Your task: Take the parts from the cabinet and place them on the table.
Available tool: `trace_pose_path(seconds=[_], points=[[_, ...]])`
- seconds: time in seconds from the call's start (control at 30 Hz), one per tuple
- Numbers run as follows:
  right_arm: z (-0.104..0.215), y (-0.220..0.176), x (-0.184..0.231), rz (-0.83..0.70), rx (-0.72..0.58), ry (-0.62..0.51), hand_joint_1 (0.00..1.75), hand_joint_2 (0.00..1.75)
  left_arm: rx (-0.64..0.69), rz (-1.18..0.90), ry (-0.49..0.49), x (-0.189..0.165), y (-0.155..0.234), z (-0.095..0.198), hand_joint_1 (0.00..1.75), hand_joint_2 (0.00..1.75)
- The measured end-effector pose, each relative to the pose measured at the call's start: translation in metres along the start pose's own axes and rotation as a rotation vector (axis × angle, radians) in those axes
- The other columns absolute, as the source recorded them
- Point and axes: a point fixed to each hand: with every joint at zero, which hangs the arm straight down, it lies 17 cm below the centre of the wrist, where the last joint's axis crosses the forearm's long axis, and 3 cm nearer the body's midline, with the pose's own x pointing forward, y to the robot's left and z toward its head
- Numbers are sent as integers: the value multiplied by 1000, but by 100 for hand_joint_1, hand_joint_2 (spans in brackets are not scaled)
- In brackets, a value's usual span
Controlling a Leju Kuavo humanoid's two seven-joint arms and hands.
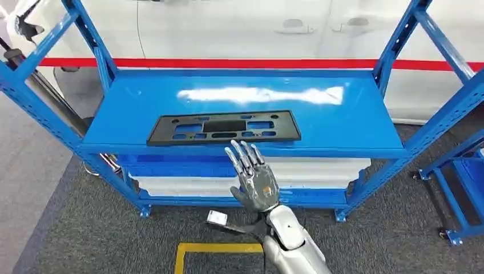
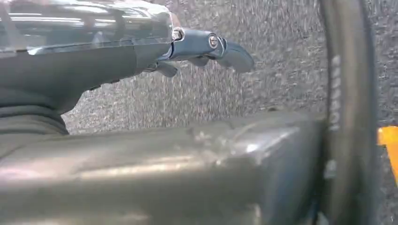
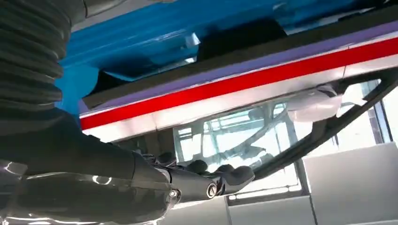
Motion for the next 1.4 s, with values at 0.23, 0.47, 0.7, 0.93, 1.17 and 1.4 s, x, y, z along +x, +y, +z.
trace_pose_path(seconds=[0.23,0.47,0.7,0.93,1.17,1.4], points=[[1,0,0,-2,1,0,0,175,3,-3,3,-2,2,0,0,0],[-4,-4,1,-5,-13,-9,0,175,-3,-10,3,-2,1,0,0,0],[-1,0,0,-7,-2,-5,0,175,-6,-17,3,-3,0,1,0,0],[-4,1,2,-4,-2,-14,0,175,-8,-19,1,1,-1,-1,0,0],[-2,8,-2,-10,19,13,0,175,-14,-26,12,-6,-3,2,0,0],[-6,10,-7,-4,22,33,0,175,-23,-33,11,-6,-5,2,0,0]])
